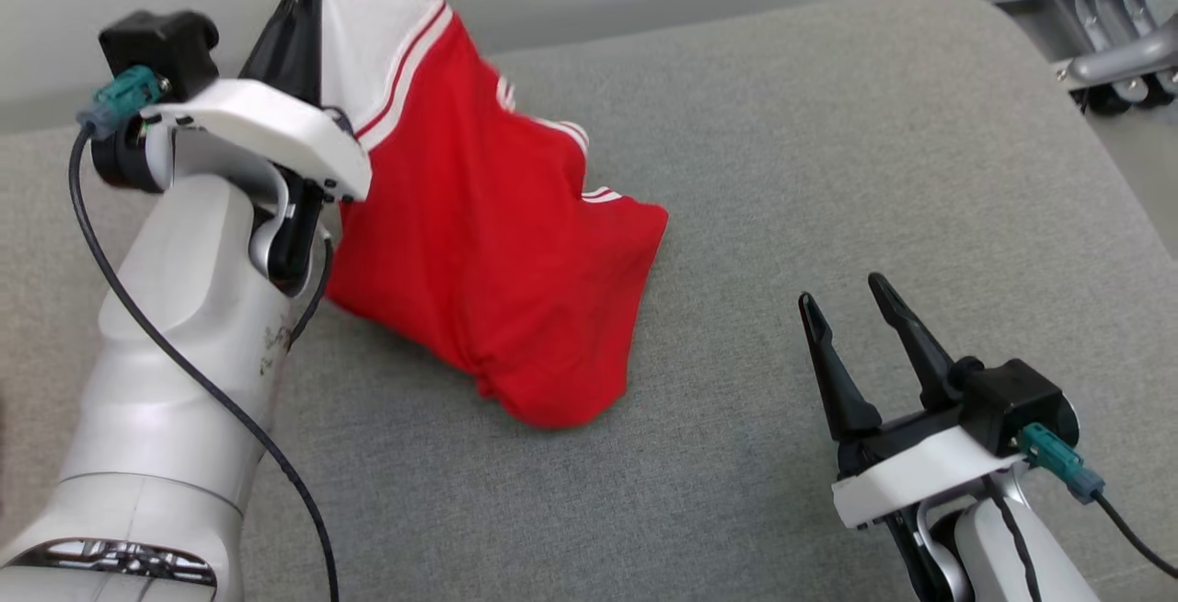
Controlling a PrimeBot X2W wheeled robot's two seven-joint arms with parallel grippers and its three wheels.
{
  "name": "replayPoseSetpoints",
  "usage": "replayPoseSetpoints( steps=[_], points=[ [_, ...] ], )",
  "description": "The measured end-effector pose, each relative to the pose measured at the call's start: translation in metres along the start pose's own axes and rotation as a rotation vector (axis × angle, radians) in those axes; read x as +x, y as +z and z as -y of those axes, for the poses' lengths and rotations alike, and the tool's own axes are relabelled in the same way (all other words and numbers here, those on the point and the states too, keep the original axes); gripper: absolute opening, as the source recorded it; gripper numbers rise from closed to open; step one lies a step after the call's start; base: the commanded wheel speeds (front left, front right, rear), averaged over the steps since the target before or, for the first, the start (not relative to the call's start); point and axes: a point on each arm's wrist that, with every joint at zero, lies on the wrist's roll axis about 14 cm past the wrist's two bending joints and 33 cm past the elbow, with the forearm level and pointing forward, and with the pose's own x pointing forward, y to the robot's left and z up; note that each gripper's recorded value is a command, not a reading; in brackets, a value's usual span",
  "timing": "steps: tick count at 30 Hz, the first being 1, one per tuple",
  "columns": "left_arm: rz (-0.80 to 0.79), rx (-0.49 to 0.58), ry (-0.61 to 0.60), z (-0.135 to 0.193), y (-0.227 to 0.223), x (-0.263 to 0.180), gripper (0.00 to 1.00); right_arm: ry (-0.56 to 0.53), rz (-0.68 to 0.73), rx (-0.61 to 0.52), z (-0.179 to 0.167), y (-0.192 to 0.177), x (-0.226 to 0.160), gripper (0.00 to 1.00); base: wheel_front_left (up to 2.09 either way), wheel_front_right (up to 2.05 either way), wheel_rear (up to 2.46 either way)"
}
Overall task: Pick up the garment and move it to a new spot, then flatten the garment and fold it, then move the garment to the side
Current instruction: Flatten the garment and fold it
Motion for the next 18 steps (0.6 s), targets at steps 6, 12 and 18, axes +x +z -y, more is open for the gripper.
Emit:
replayPoseSetpoints(
  steps=[6,12,18],
  points=[
    [0.168,0.031,-0.140,0.055,0.072,-0.002,0.00,0.003,0.036,0.004,-0.005,0.014,-0.016,1.00,0.00,0.00,0.00],
    [0.331,0.097,-0.312,0.120,0.143,-0.004,0.00,-0.012,0.072,0.004,-0.002,0.026,-0.027,1.00,0.00,0.00,0.00],
    [0.439,0.199,-0.478,0.188,0.191,-0.006,0.00,-0.042,0.076,0.002,0.006,0.028,-0.034,1.00,0.00,0.00,0.00]
  ],
)
